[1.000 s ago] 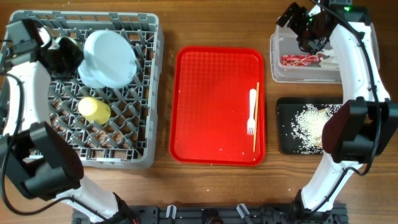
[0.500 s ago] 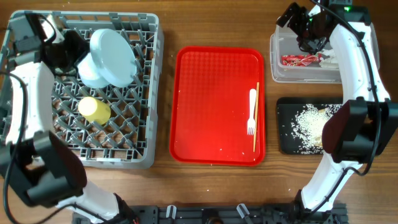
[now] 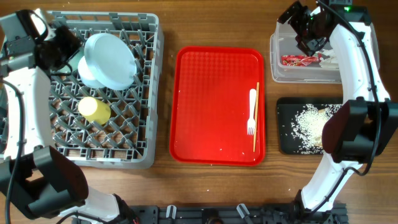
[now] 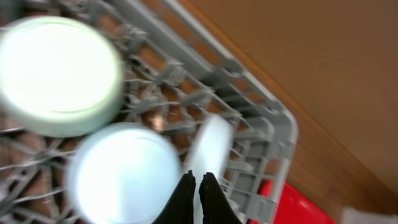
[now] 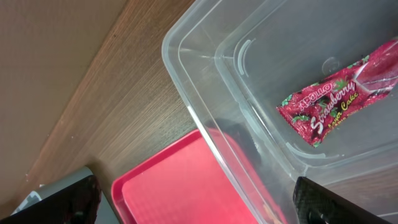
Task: Sort waste into correct bins and load items into the dishwasher rack
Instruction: 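Open the left gripper and lift it away from the plate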
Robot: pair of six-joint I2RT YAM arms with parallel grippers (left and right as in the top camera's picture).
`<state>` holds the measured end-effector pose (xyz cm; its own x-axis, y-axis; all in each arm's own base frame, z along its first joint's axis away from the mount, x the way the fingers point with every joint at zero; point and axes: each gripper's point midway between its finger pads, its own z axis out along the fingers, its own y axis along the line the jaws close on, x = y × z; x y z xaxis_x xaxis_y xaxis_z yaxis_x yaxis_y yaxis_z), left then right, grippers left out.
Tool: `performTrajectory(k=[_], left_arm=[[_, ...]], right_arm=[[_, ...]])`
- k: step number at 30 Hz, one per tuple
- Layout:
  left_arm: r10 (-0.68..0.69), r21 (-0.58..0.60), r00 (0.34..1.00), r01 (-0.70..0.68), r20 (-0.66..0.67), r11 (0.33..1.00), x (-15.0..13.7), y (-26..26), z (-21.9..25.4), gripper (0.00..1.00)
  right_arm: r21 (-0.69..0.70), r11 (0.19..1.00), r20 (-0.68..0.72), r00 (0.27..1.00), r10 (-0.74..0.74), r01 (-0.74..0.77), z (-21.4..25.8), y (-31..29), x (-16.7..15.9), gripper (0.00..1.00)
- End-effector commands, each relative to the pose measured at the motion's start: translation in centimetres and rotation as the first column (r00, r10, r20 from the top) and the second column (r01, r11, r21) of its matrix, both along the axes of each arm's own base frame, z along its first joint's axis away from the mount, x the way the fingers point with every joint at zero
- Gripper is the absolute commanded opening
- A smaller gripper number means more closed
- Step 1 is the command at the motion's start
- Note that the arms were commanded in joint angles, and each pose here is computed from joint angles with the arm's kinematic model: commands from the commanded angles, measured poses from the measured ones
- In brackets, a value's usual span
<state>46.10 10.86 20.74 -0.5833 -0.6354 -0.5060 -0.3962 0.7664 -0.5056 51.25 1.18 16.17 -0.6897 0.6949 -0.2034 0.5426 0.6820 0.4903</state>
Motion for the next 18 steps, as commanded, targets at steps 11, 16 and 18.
performTrajectory(k=[11,16,18], left_arm=[[-0.159,-0.230,0.981,0.129,-0.115,0.965,-0.1,-3.8,-6.0,0.04],[-0.204,-0.207,0.975,0.182,-0.087,0.961,1.3,-5.9,-6.2,0.04],[-0.213,-0.200,0.974,0.195,-0.074,0.960,1.6,-6.3,-6.0,0.04]], right_arm=[[0.048,0.992,-0.019,0.993,-0.117,0.118,0.1,-0.1,0.6,1.00],[0.048,0.992,-0.019,0.993,-0.117,0.118,0.1,-0.1,0.7,1.00],[0.048,0.992,-0.019,0.993,-0.118,0.119,0.1,-0.1,0.7,1.00]])
